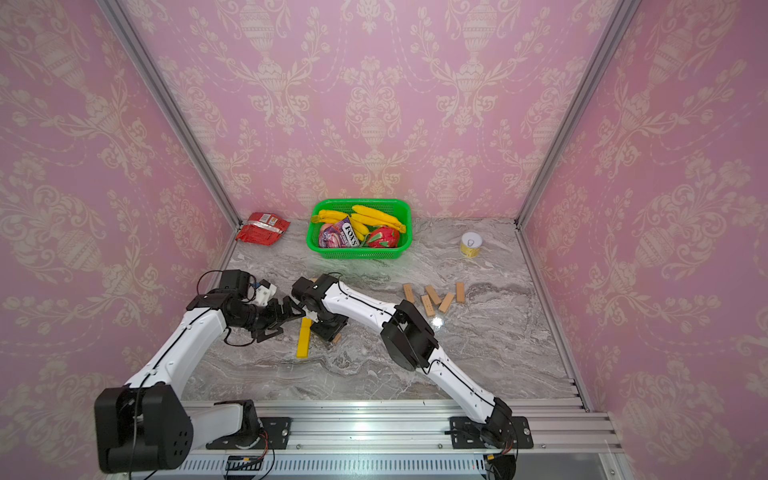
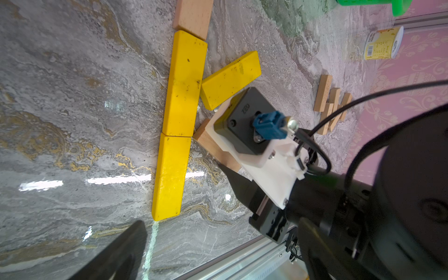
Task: Assemble the letter k with building blocks
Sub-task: Assemble the building block at the center of the board.
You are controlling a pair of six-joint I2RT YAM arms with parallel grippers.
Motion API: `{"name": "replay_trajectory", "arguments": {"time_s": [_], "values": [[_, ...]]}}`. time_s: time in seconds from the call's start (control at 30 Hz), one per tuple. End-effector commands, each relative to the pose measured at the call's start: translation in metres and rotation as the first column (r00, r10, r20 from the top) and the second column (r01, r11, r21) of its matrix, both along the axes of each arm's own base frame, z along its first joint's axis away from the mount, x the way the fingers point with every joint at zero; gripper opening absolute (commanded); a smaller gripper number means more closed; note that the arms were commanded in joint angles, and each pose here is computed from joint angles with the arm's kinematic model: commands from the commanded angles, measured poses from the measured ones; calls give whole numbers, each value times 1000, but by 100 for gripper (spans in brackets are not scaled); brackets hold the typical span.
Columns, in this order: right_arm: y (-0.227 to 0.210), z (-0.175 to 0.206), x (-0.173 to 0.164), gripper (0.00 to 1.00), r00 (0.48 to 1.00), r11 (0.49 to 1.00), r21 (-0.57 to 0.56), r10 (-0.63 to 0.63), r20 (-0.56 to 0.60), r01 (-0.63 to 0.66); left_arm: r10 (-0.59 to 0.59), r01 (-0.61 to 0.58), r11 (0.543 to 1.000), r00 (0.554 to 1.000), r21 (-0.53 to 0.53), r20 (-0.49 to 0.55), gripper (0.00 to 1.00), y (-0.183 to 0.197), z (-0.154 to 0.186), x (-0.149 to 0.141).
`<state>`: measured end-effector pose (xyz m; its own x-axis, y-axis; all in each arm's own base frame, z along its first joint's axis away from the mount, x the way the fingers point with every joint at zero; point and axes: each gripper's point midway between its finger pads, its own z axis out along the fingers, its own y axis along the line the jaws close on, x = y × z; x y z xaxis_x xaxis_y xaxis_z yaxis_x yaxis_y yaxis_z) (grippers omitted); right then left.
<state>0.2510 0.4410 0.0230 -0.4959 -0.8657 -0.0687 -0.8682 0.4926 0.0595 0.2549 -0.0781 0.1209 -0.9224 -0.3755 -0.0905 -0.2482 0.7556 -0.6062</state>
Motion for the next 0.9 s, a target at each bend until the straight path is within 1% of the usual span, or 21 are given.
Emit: {"name": "replay_trajectory", "arguments": {"time_s": [0.0, 0.2, 0.37, 0.87], "values": [[-11, -10, -8, 39, 999, 999, -47, -9, -35, 7, -5, 5, 1000, 1000, -9, 6, 99, -1, 0, -3], [-9, -10, -5, 36, 1000, 999, -51, -14, -27, 12, -5, 5, 1000, 1000, -8, 6, 99, 0, -1, -3], [-5, -10, -5, 36, 1000, 998, -59, -4, -19, 3, -4, 5, 1000, 1000, -8, 7, 99, 0, -1, -3], [4, -4, -2, 36, 1000, 999, -31, -5, -12, 5, -4, 4, 1000, 1000, -10, -2, 99, -1, -3, -2]]}}
